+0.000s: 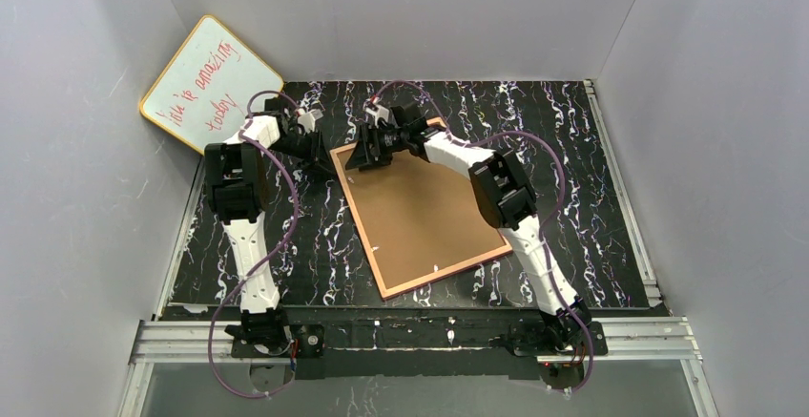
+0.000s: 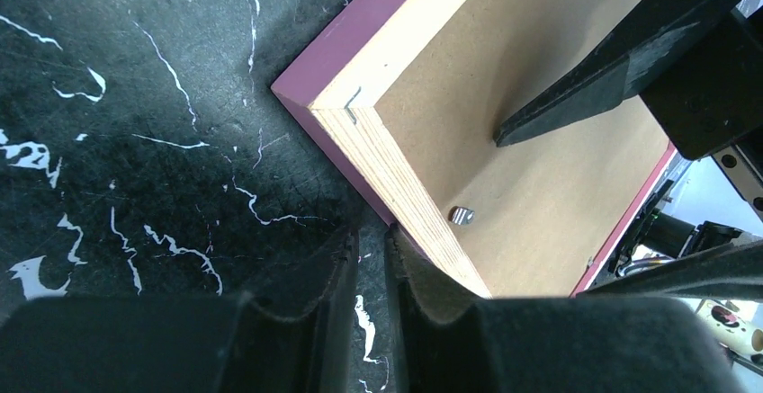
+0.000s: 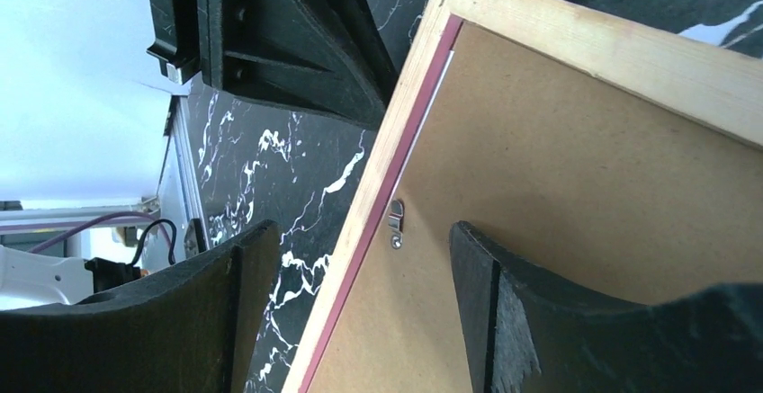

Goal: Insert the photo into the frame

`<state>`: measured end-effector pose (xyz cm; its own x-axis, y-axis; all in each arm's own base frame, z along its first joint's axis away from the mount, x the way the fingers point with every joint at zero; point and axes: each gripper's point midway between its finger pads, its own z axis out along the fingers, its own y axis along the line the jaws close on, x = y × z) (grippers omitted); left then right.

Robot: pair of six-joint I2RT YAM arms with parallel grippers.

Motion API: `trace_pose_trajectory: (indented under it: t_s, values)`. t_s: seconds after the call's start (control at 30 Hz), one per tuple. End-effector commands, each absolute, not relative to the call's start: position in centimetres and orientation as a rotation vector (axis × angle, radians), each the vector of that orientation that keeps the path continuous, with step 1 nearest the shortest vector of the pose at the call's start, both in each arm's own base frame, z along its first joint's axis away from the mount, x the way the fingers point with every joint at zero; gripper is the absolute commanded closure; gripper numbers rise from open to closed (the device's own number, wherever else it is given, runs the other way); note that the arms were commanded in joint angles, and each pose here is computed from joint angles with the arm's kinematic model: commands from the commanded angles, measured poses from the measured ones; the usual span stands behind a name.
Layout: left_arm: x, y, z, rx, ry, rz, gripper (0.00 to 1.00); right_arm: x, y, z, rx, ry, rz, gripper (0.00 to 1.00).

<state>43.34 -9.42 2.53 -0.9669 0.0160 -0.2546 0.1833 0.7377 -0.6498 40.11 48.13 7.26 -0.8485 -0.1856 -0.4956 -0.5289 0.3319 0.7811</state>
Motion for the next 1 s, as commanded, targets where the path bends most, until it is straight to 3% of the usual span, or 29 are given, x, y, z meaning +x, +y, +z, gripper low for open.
trace_pose_trajectory:
  t_s: [0.0, 0.97]
  values:
    - [42.9, -10.2, 1.9, 0.218, 2.739, -0.998, 0.83, 39.1, 49.5, 6.5, -0.69, 2.253, 1.565, 0.22]
    - [42.9, -10.2, 1.8, 0.251, 2.74, -0.97, 0.85, 35.8, 50.8, 6.1, -0.746, 2.317, 1.636, 0.27]
